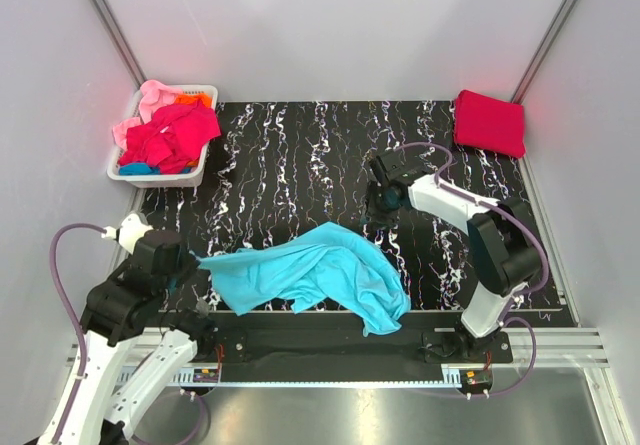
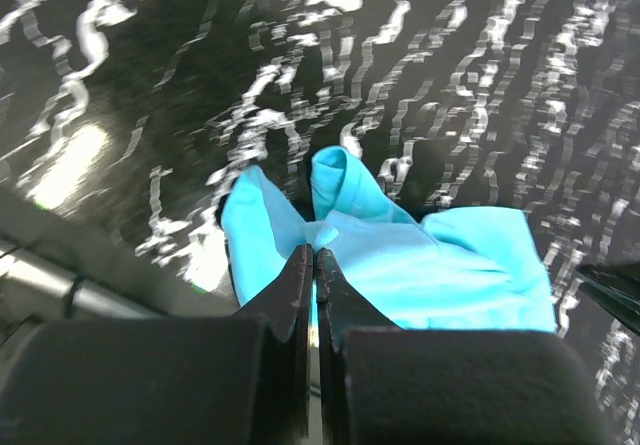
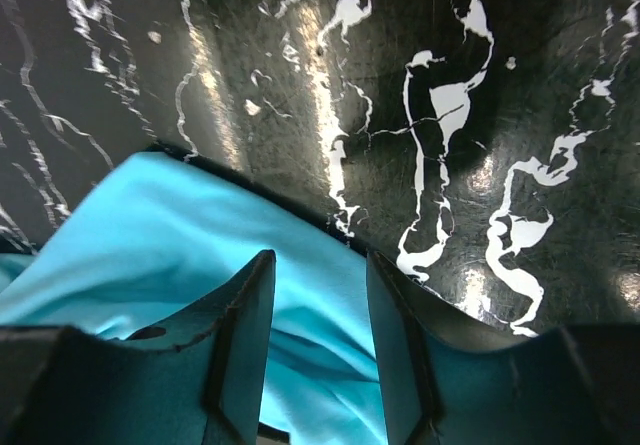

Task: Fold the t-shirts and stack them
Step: Flatten the tshirt out

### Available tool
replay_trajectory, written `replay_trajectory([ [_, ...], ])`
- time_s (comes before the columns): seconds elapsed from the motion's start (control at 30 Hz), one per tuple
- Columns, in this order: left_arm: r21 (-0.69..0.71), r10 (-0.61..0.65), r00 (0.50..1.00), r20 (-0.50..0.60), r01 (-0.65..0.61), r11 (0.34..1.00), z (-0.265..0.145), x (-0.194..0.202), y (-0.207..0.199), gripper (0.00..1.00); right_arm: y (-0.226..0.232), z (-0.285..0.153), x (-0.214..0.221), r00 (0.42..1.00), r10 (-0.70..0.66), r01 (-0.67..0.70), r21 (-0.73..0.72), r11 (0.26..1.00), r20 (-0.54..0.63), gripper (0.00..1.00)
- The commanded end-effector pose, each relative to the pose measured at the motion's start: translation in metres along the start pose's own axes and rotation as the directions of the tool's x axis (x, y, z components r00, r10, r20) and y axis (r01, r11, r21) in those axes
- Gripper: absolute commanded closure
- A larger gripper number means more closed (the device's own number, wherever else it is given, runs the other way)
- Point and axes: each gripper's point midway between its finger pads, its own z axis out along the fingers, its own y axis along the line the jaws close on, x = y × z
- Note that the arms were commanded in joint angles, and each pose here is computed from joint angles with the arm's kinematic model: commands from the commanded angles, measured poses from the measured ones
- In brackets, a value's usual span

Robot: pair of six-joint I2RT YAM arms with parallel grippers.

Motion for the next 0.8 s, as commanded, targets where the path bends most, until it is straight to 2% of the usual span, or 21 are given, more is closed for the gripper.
replay_trajectory([
  [0.0,-0.080,-0.027,0.998,0.048,0.030,0.996,-0.003,-0.006,0.019,1.00,0.017,0.003,0.005,0.999,-0.040,0.039,-0.048,0.998,-0.029,0.51],
  [0.2,-0.103,-0.003,0.999,0.042,0.007,0.995,-0.001,-0.011,0.014,1.00,0.016,0.002,0.039,0.994,-0.060,0.055,-0.055,0.997,-0.086,0.51],
  [0.43,-0.081,0.002,1.000,0.030,0.001,0.997,0.004,-0.009,0.006,1.00,-0.010,0.013,0.074,0.987,-0.064,0.067,0.016,0.998,-0.149,0.54],
  [0.47,-0.084,0.003,1.000,0.028,-0.001,0.996,0.005,-0.008,0.006,1.00,-0.010,0.014,0.077,0.986,-0.064,0.068,0.018,0.998,-0.155,0.65],
  [0.5,-0.078,0.000,1.000,0.027,0.002,0.997,0.005,-0.008,0.004,1.00,-0.011,0.015,0.080,0.984,-0.068,0.072,0.021,0.997,-0.163,0.85],
  [0.53,-0.078,0.004,1.000,0.026,-0.002,0.997,0.006,-0.008,0.004,1.00,-0.012,0.015,0.080,0.984,-0.072,0.076,0.021,0.997,-0.164,0.99],
  [0.67,-0.067,0.009,0.999,0.048,-0.006,0.998,0.002,-0.017,-0.001,1.00,-0.011,0.003,0.062,0.993,-0.081,0.086,0.054,0.995,-0.091,1.00],
  [0.77,-0.062,0.019,0.995,0.097,-0.013,0.998,-0.006,-0.036,-0.009,1.00,-0.014,-0.029,0.029,0.994,-0.106,0.100,0.139,0.985,0.040,1.00],
])
